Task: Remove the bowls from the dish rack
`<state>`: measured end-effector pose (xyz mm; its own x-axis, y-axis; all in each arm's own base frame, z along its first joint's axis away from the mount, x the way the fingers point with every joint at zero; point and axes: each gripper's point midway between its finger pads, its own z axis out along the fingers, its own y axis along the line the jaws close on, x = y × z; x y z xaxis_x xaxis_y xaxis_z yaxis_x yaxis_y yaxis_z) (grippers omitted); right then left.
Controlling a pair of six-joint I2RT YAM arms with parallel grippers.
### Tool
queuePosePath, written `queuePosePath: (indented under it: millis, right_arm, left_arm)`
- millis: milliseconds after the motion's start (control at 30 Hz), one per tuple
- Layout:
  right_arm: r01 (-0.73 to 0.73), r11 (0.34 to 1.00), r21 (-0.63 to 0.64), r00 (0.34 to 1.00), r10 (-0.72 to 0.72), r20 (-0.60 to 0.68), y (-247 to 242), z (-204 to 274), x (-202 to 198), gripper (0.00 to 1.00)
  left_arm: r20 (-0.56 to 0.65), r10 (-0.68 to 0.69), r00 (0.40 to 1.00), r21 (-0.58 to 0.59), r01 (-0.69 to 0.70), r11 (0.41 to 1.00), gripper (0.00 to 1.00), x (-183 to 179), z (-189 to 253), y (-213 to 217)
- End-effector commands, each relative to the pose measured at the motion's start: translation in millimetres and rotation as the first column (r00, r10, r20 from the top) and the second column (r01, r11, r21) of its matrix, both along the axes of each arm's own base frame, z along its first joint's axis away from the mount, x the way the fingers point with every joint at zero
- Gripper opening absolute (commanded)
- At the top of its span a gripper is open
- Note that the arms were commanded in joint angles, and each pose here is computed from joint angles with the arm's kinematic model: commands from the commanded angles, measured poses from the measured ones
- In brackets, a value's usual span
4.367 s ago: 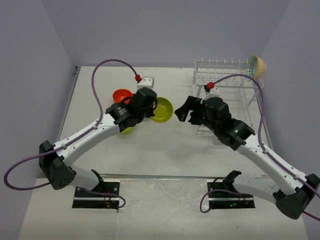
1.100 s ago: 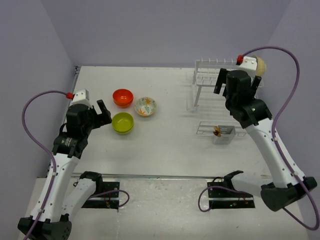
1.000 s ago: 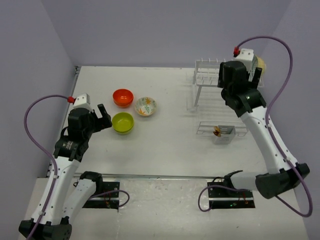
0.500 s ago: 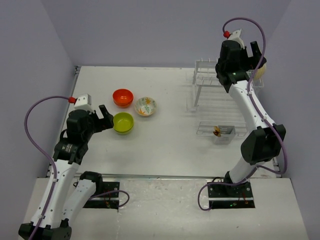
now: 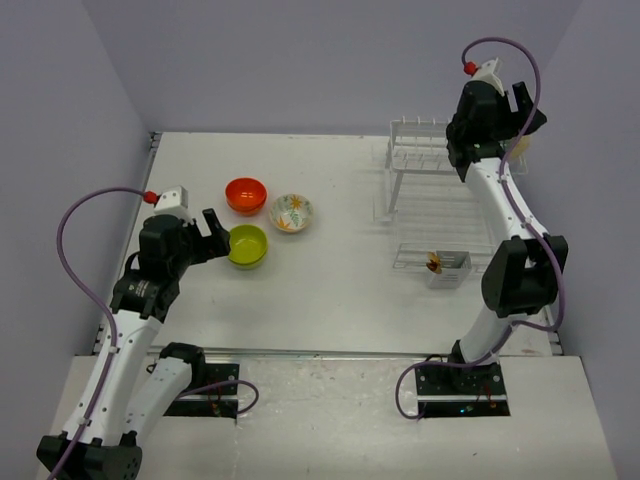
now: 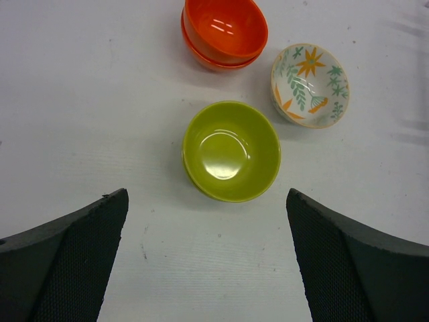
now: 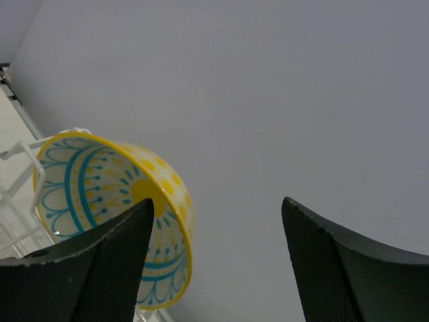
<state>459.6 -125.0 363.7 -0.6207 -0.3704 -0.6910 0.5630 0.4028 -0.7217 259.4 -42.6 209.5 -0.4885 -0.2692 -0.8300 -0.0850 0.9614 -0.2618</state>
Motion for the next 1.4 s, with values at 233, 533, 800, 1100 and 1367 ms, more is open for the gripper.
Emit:
queuePosePath:
  millis: [233, 533, 800, 1100, 1367]
  right_arm:
    - [-0.014, 0.998, 0.054, 1.000, 0.012, 0.027, -2, -21, 21, 0.62]
    - [0.053, 0.998, -0.021, 0.999, -0.053, 0.002, -8, -23, 16, 0.24]
    - [0.083, 0.991, -0.104, 0.995, -0.077, 0.060, -12, 2, 1, 0.01]
    - [0.101, 0.987, -0.126, 0.988, -0.085, 0.125, -11, 26, -11, 0.00]
    - [0.124, 0.983, -0.132, 0.973, -0.095, 0.211, -11, 55, -28, 0.00]
  left_arm:
    - [0.059, -0.014, 0.998, 0.013, 0.014, 1.000, 1.00, 4, 12, -1]
    - [0.076, -0.018, 0.997, 0.011, 0.017, 1.000, 1.00, 3, 16, -1]
    - [0.083, -0.015, 0.996, 0.011, 0.014, 1.000, 1.00, 2, 18, 0]
    - [0.082, -0.007, 0.997, 0.013, 0.006, 1.000, 1.00, 3, 18, 1]
    - [0.082, -0.012, 0.997, 0.012, 0.011, 1.000, 1.00, 2, 17, 0]
